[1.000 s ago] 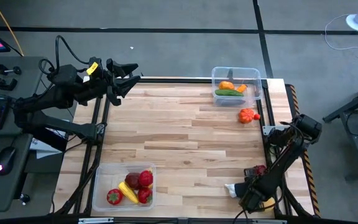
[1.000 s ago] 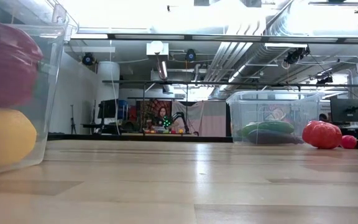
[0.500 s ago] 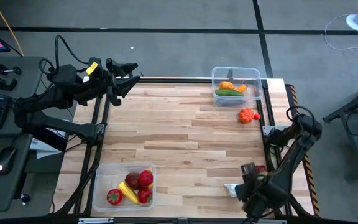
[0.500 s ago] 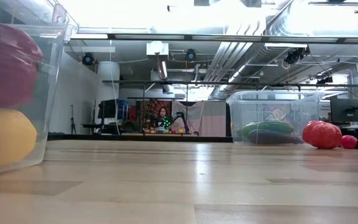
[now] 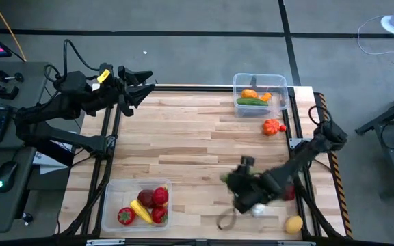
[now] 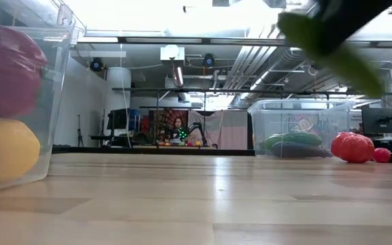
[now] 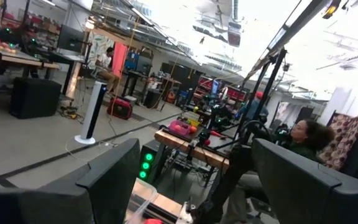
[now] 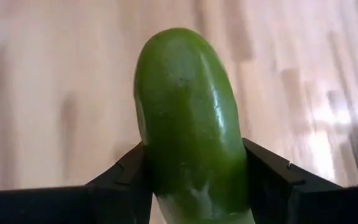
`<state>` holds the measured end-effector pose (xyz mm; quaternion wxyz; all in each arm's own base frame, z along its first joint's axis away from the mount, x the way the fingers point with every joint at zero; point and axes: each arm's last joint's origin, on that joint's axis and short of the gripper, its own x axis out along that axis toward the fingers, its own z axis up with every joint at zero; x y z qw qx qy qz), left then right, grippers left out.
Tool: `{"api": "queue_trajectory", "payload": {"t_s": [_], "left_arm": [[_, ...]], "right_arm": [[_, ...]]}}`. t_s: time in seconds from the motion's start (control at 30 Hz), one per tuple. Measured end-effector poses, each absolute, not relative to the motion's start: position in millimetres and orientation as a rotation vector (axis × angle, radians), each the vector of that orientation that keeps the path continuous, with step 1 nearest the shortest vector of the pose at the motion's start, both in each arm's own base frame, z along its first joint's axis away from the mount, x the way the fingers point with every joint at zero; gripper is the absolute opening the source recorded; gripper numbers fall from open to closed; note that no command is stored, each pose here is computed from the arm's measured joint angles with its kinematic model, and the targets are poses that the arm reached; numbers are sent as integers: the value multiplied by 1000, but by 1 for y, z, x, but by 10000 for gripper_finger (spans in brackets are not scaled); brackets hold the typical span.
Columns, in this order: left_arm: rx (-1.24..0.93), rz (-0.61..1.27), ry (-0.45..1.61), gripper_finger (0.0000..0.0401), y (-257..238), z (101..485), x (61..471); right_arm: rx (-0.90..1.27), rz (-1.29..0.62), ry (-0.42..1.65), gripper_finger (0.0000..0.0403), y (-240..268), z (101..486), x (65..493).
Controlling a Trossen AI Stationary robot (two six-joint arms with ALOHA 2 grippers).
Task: Sort produce into baskets
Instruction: Put the green cucumber into the top transparent bin, then put the white garlic into the top transparent bin
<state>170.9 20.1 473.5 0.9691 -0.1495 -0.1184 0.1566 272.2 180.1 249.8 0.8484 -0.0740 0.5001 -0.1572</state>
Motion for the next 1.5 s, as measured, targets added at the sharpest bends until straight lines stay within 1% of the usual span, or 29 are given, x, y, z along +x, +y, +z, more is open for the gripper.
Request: {"api": "queue_trajectory", "payload": {"t_s": [0.13,0.2,0.27,0.37,0.47,0.57,0.7,0.83,0.97,1.07,1.23,1.4,1.5], "left_arm": [[-340,310,-241,300,20,473,171],[-352,309,-240,300,20,473,171],[-352,310,-232,300,20,472,171],[-353,311,-224,300,20,471,171],[-352,313,-215,300,20,470,171],[-351,314,-209,301,20,470,172],[-353,314,-209,300,20,470,172],[-369,312,-212,300,20,470,172],[-376,312,-212,300,20,470,172],[-376,312,-212,300,20,470,172],[-376,312,-212,300,20,470,172],[-376,314,-213,300,20,470,172],[-376,315,-213,300,20,470,172]], "right_arm": [[-110,-581,917,177,133,234,298],[-113,-724,861,177,103,238,302],[-108,-859,792,177,72,250,299],[-58,-1036,693,177,24,273,282],[27,-1201,570,177,-17,297,254],[108,-1299,443,195,-48,316,227],[154,-1333,333,216,-80,324,204],[212,-1319,240,220,-103,319,194],[246,-1288,234,223,-115,314,192],[248,-1251,268,232,-120,313,190],[240,-1227,285,273,-125,314,188],[197,-1252,298,316,-126,316,185],[212,-1179,294,327,-121,326,182]]}}
